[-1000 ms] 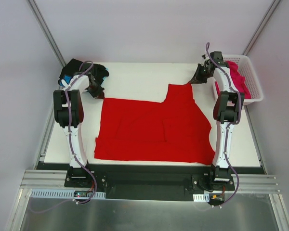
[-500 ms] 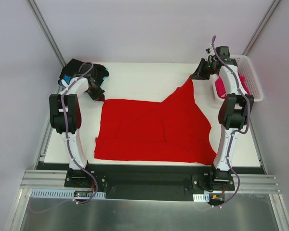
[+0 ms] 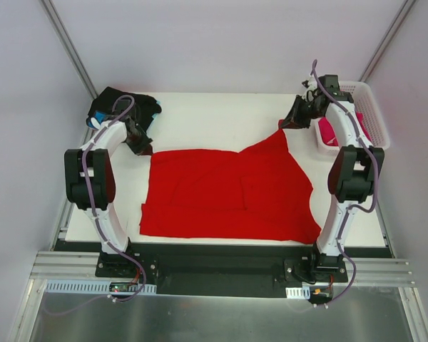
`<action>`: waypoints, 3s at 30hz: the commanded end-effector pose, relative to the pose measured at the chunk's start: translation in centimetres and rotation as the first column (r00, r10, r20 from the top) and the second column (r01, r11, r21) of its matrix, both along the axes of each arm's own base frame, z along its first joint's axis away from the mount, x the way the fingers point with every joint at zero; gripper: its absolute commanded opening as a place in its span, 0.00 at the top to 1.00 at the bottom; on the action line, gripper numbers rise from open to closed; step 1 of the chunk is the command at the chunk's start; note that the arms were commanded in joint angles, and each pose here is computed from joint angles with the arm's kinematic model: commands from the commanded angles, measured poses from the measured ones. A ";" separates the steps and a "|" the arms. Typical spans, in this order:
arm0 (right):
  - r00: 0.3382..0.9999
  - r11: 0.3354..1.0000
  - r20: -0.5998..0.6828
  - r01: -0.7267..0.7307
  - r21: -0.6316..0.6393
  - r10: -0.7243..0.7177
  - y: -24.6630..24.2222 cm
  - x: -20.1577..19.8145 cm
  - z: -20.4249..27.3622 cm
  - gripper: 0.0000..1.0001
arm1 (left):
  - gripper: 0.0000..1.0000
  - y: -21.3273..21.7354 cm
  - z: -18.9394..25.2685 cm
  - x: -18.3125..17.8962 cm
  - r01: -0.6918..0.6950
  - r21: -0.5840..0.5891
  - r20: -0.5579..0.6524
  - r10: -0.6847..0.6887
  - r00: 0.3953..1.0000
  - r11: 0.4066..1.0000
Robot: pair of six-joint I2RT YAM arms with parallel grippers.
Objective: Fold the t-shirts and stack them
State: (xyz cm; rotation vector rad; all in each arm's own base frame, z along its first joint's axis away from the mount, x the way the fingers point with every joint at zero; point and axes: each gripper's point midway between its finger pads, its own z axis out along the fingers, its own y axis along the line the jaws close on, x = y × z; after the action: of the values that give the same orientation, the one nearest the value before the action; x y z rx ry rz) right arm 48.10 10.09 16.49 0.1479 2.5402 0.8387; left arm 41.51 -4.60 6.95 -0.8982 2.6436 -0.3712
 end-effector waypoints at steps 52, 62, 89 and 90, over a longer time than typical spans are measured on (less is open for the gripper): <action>0.995 0.982 0.085 -0.029 -0.184 0.045 -1.4 -26.5 7.5 0.99 | 1.00 0.0 7.5 -15.9 0.004 0.029 0.225 -0.010 0.974 1.000; 0.993 0.979 0.096 -0.041 -0.199 0.061 -1.5 -28.7 8.0 0.99 | 1.00 0.0 8.4 -17.0 0.007 0.027 0.253 -0.013 0.967 1.000; 0.998 0.910 -0.009 0.055 -0.410 -0.064 -5.5 -29.3 5.1 0.53 | 0.84 0.1 8.9 -17.4 -0.008 0.025 0.265 0.001 0.964 1.000; 0.998 0.912 -0.008 0.053 -0.407 -0.062 -5.4 -29.1 5.1 0.53 | 0.84 0.1 8.8 -17.4 -0.008 0.025 0.261 0.001 0.965 1.000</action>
State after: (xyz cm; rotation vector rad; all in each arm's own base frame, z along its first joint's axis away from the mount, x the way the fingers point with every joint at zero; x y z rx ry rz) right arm 18.96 5.86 21.26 0.0759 2.6487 0.3714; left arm 23.60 -4.44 14.60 -0.8069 2.4167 -0.4190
